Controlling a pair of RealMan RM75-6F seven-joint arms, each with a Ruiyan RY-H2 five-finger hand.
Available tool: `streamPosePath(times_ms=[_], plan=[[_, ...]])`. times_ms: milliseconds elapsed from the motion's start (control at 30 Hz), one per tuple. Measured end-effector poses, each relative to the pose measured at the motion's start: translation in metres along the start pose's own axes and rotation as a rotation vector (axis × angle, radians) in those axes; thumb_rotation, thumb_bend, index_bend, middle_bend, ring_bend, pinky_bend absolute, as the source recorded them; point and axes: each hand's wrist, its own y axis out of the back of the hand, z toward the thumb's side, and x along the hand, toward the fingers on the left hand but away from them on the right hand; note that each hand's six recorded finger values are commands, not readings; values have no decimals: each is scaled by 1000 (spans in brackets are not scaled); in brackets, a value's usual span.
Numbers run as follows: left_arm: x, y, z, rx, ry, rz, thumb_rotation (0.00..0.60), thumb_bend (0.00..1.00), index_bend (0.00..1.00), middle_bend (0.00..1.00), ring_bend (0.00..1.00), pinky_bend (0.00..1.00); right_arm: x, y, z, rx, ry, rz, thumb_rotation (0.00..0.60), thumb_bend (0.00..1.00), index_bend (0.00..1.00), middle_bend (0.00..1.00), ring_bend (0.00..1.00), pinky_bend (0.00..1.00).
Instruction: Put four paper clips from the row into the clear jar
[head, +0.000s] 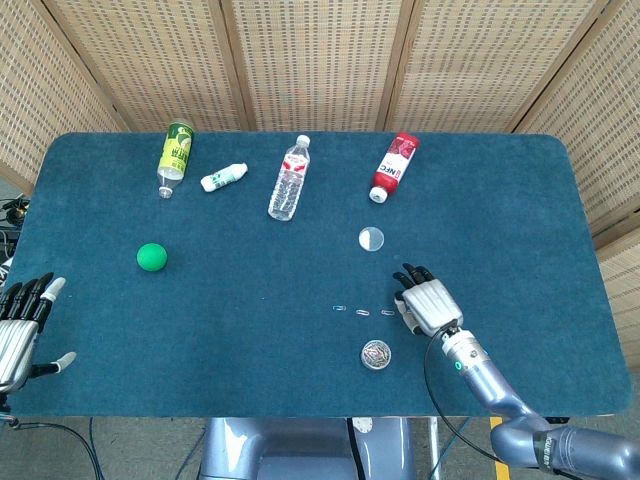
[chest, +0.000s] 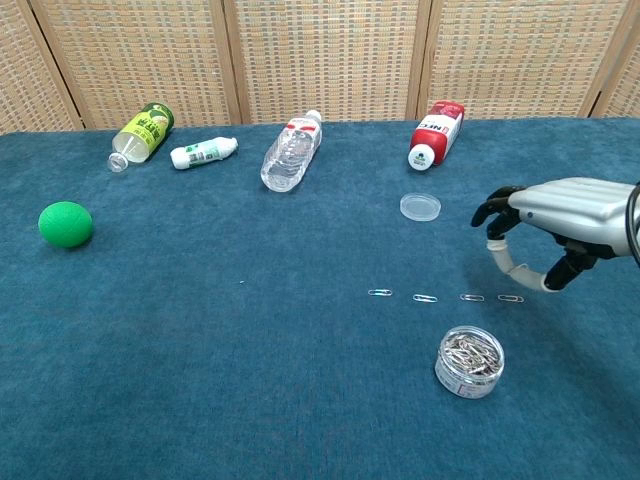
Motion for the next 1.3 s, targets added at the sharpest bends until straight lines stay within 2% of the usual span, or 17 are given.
streamPosePath(times_ms=[233,467,733,1133,1300], plan=[[0,0,0,0,0,-2,600,0,0,0,0,0,15,3,48,14,131,23,600,474,657,145,0,116],[0,-1,-1,-1,0,-3,600,0,0,0,0,0,22,-5,75,53,200,54,600,474,658,145,0,116],[1,-1,0,-3,-2,-7,600,0,0,0,0,0,18,-15,86,66,201,69,600,474,658,145,0,116],[0,0,0,-8,-4,-7,600,0,0,0,0,0,25,-21,74,116,177,96,600,471,650,145,0,116],[0,1,0,-9,-3,-5,600,0,0,0,0,0,27,-23,71,130,174,111,600,283,507,145,0,116]])
